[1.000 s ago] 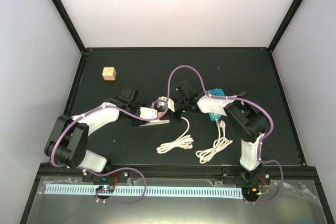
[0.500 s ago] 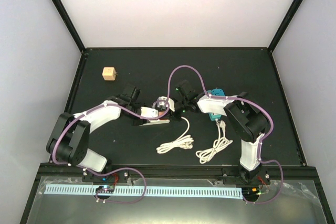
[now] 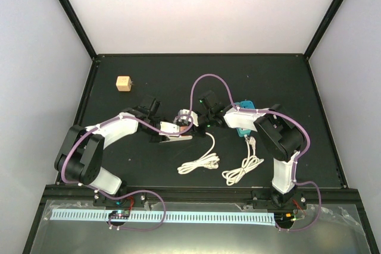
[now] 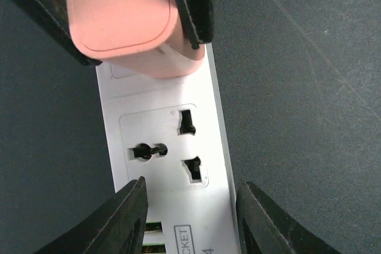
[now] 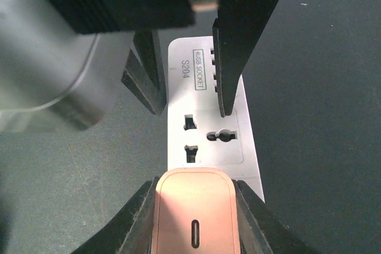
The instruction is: Pull the plug off the socket
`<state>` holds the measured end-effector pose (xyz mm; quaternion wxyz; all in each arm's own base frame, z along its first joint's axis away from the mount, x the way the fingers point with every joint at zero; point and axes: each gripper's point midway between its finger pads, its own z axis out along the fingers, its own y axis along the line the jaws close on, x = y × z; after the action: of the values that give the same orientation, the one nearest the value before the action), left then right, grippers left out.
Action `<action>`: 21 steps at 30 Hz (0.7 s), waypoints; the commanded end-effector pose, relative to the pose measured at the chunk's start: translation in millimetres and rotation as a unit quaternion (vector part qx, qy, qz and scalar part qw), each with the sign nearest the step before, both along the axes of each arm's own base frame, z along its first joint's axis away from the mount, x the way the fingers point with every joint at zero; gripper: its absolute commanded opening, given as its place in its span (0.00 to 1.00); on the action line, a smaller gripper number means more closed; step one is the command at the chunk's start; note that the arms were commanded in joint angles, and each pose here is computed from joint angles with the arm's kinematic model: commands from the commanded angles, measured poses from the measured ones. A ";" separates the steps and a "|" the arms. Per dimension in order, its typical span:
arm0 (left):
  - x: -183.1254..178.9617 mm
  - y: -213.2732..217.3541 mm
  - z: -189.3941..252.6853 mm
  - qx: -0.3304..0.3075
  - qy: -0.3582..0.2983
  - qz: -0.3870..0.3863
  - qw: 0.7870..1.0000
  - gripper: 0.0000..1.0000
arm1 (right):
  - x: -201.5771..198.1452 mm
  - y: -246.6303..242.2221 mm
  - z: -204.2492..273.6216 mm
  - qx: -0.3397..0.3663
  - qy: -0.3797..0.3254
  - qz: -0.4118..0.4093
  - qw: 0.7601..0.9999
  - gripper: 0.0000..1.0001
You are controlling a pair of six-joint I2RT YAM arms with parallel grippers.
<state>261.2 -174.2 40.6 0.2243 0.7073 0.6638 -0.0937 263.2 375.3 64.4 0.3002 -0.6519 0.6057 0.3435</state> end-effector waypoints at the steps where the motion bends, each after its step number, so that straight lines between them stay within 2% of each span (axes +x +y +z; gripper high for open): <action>1: -14.1 16.8 -21.3 0.049 0.025 0.003 0.998 0.42 | -4.6 -7.1 -19.7 -0.031 0.023 -0.008 0.999 0.03; 13: -15.7 22.5 -29.9 0.065 0.036 0.014 0.997 0.33 | -11.0 3.0 10.3 0.017 0.046 0.005 0.999 0.02; 21: -17.4 22.6 -31.3 0.070 0.047 0.014 0.996 0.32 | -6.8 0.8 19.1 0.027 0.002 0.001 1.000 0.02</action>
<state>261.0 -172.7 40.0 0.2231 0.7082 0.6642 -0.0863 263.5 375.4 66.5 0.2998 -0.6414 0.6126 0.3515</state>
